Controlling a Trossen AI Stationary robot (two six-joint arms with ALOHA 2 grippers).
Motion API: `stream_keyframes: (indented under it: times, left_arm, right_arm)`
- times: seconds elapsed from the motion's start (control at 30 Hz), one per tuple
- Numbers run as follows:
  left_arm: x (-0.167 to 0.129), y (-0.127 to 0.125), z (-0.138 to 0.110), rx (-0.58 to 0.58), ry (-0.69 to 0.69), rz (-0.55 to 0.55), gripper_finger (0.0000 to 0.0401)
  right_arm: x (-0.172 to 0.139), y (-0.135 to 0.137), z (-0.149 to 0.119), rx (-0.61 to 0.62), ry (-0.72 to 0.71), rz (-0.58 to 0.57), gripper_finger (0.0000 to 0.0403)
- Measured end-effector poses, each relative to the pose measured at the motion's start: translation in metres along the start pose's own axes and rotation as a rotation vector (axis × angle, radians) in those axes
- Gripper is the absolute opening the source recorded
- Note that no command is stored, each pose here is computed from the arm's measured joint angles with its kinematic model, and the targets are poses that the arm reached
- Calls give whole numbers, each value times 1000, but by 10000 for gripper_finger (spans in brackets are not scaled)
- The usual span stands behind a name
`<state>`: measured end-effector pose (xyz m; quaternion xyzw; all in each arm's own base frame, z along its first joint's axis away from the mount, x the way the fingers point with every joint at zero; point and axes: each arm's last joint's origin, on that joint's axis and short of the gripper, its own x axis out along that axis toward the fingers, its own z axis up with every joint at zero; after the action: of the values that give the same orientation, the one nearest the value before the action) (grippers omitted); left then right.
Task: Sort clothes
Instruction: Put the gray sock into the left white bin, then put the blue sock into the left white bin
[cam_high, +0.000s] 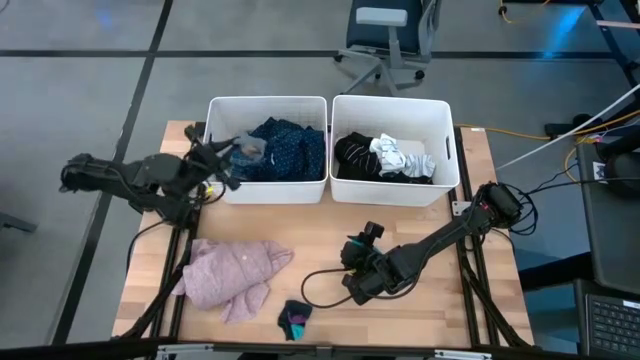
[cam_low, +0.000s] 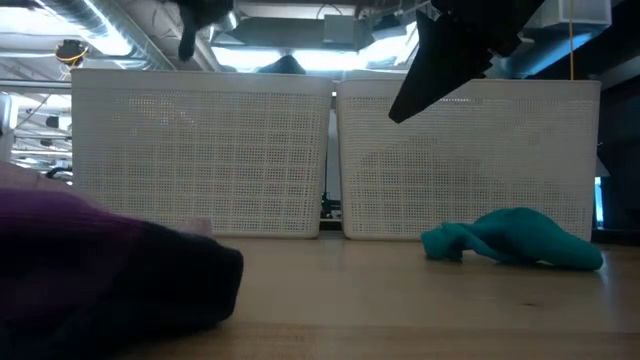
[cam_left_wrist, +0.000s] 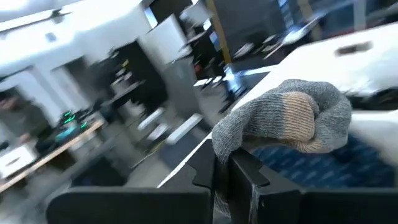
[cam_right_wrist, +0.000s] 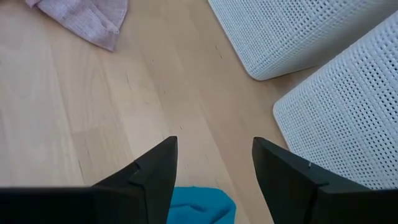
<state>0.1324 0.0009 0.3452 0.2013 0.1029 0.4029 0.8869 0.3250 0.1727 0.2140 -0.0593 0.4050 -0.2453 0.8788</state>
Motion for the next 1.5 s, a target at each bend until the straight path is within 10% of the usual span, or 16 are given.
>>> stream_keyframes:
  times: [0.73,1.03,1.5]
  left_arm:
    - [33,-9,-47,-9,252,135,77]
    - [24,1,-24,-213,257,-172,168]
    - [11,-43,-31,-339,203,-780,177]
  right_arm:
    - [3,0,-3,3,-29,-29,209]
    - [3,3,1,45,-65,-4,209]
    - [3,4,1,59,-55,24,209]
